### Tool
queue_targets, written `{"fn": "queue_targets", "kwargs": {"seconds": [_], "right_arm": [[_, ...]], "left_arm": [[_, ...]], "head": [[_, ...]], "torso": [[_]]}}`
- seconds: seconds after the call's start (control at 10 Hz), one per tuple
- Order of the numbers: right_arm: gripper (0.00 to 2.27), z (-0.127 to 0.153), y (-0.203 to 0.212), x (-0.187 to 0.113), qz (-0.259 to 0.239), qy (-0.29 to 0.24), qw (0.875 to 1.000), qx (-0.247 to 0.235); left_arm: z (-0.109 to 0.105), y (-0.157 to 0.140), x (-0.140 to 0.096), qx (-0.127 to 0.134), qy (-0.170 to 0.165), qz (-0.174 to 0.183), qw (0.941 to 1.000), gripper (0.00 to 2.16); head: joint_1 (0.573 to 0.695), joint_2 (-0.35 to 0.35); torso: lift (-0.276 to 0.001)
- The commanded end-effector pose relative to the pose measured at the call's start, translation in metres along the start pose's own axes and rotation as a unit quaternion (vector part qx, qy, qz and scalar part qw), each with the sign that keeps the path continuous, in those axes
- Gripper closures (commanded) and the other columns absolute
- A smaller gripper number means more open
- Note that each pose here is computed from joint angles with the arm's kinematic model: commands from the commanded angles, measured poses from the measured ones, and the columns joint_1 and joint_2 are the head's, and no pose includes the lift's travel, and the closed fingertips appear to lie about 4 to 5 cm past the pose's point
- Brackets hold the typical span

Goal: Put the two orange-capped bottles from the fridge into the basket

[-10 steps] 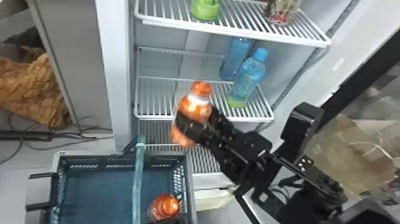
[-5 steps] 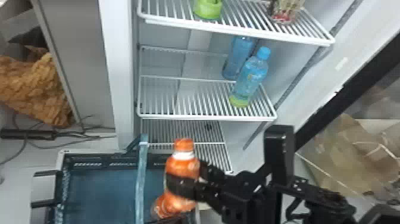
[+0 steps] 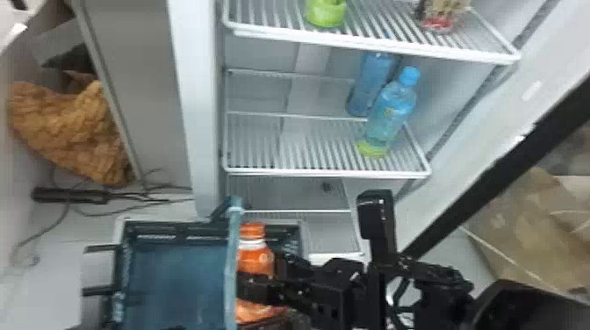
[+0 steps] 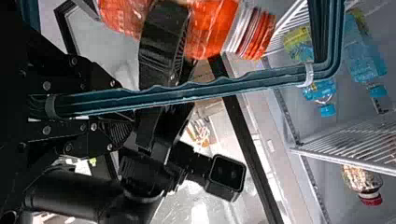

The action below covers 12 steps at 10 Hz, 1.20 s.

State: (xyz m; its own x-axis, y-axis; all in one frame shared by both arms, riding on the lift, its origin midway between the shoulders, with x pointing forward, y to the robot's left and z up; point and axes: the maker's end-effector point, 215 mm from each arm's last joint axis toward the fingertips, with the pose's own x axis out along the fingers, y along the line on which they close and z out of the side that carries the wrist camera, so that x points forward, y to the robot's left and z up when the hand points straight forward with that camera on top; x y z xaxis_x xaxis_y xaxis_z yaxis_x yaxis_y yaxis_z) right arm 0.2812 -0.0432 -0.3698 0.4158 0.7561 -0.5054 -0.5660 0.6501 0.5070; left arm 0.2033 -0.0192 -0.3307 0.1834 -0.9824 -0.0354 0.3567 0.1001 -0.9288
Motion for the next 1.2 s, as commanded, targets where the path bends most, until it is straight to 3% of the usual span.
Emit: {"fn": "queue_targets", "kwargs": {"seconds": [0.0,0.2,0.4,0.6,0.8,1.1], "right_arm": [[0.43,-0.001,-0.002,0.005,0.006,-0.002,1.0,0.004],[0.07,-0.001,-0.007,0.003,0.002,-0.002,1.0,0.004],[0.1,0.012,-0.01,-0.002,-0.011,-0.025,1.0,-0.011],[0.1,0.051,-0.033,-0.023,-0.066,-0.102,0.992,-0.047],[0.1,0.102,-0.042,-0.059,-0.116,-0.221,0.965,-0.079],[0.11,0.143,-0.051,-0.125,-0.205,-0.373,0.901,-0.087]], "left_arm": [[0.0,0.0,0.0,0.0,0.0,0.0,1.0,1.2],[0.0,0.0,0.0,-0.001,-0.001,0.001,1.0,1.2],[-0.001,0.0,0.0,-0.002,-0.001,0.0,1.0,1.2],[-0.001,0.0,-0.001,-0.003,-0.002,0.0,1.0,1.2],[-0.001,0.001,-0.002,-0.004,-0.003,0.001,1.0,1.2],[-0.002,0.001,-0.001,-0.006,-0.001,0.001,1.0,1.2]], "head": [[0.695,-0.163],[0.695,-0.153],[0.695,-0.163],[0.695,-0.174],[0.695,-0.227],[0.695,-0.305]], "torso": [[-0.235],[-0.235],[-0.235],[-0.235],[-0.235],[-0.235]]}}
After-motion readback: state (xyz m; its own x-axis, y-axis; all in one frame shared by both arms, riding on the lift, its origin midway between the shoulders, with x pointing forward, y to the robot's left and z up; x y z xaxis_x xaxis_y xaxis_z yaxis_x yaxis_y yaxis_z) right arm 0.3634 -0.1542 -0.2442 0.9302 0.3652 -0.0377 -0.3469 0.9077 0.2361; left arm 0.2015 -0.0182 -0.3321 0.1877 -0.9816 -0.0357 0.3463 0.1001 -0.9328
